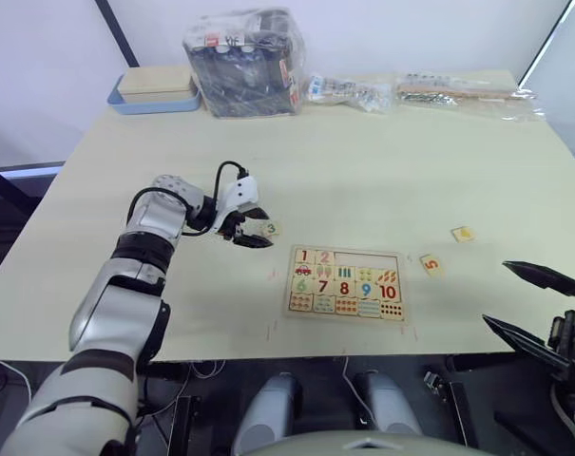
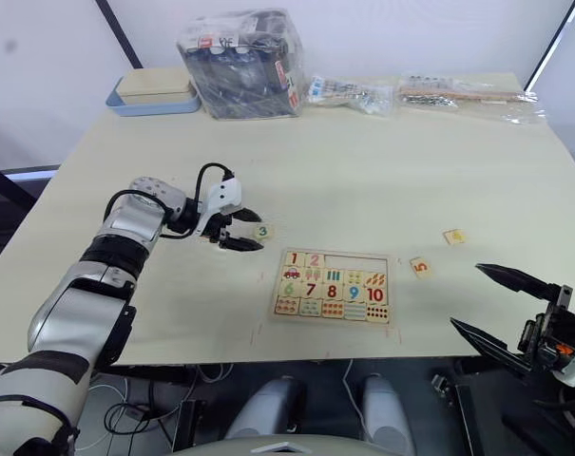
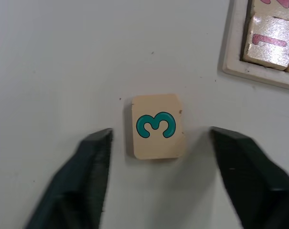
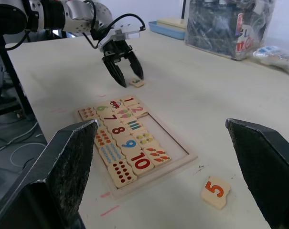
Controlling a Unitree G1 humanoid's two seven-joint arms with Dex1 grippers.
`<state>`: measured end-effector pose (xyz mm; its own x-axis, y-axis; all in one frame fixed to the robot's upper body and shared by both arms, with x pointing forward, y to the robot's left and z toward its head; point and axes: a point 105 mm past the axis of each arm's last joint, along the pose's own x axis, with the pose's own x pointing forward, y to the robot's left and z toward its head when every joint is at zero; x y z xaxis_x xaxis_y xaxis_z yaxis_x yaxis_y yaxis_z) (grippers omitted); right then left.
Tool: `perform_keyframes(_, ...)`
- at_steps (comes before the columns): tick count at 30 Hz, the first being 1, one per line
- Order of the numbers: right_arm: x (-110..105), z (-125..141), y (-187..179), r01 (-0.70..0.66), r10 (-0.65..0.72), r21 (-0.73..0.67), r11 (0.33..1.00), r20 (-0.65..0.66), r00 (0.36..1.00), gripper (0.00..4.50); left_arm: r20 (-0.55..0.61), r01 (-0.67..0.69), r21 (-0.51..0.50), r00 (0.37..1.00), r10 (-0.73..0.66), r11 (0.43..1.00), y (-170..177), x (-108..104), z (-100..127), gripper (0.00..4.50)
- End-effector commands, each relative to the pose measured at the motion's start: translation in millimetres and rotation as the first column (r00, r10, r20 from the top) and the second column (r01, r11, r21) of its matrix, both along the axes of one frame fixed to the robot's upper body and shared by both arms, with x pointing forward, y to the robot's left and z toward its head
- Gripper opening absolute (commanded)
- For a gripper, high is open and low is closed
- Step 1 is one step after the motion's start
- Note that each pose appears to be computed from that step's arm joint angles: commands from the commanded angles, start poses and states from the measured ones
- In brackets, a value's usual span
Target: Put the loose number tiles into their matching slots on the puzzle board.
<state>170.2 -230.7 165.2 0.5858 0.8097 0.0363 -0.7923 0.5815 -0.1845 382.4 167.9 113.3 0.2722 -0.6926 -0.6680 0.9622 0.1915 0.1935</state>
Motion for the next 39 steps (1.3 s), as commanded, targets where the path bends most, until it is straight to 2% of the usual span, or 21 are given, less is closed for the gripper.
perform_keyframes(1,-2.9,7.2,0.8,0.003,-0.003,-0.016,1.000,0.047,0.999,4.50,0.018,-0.002,-0.001,1.000,0.002,1.000,1.5,1.9,3.6,2.92)
perform_keyframes(12,2.1,3.8,1.6,0.004,-0.004,-0.014,1.000,0.048,0.999,4.50,0.021,-0.038,-0.011,0.999,0.038,0.999,7.6,0.3,-2.8,2.92)
perform_keyframes(14,2.6,3.4,1.5,0.004,-0.003,-0.015,1.000,0.048,0.999,4.50,0.020,-0.042,-0.010,0.999,0.042,0.999,8.6,0.3,-3.4,2.36)
perform_keyframes(16,3.2,2.9,1.5,0.004,-0.003,-0.016,1.000,0.048,0.999,4.50,0.020,-0.043,-0.010,0.999,0.044,0.999,9.2,0.0,-3.8,1.41)
perform_keyframes(18,3.9,2.3,1.8,0.003,-0.002,-0.016,1.000,0.048,0.999,4.50,0.021,-0.045,-0.012,0.999,0.045,0.999,9.4,0.0,-3.7,0.95)
perform_keyframes(23,4.2,0.9,3.6,0.002,-0.001,-0.015,1.000,0.051,0.999,4.50,0.049,-0.034,-0.033,0.998,0.035,0.999,8.3,-0.3,5.8,0.96)
perform_keyframes(25,4.2,0.5,4.0,0.004,-0.004,-0.014,1.000,0.053,0.999,4.50,0.066,-0.023,-0.053,0.997,0.026,0.998,5.5,-0.6,19.3,0.96)
perform_keyframes(32,4.3,1.4,3.3,0.021,-0.020,-0.014,1.000,0.062,0.998,4.50,0.079,0.155,0.016,0.985,-0.156,0.988,-21.2,-29.2,66.6,0.96)
perform_keyframes(39,5.4,0.0,4.3,0.029,-0.028,-0.010,1.000,0.067,0.997,4.50,0.089,0.269,0.266,0.949,-0.301,0.926,-60.6,-48.5,97.1,0.96)
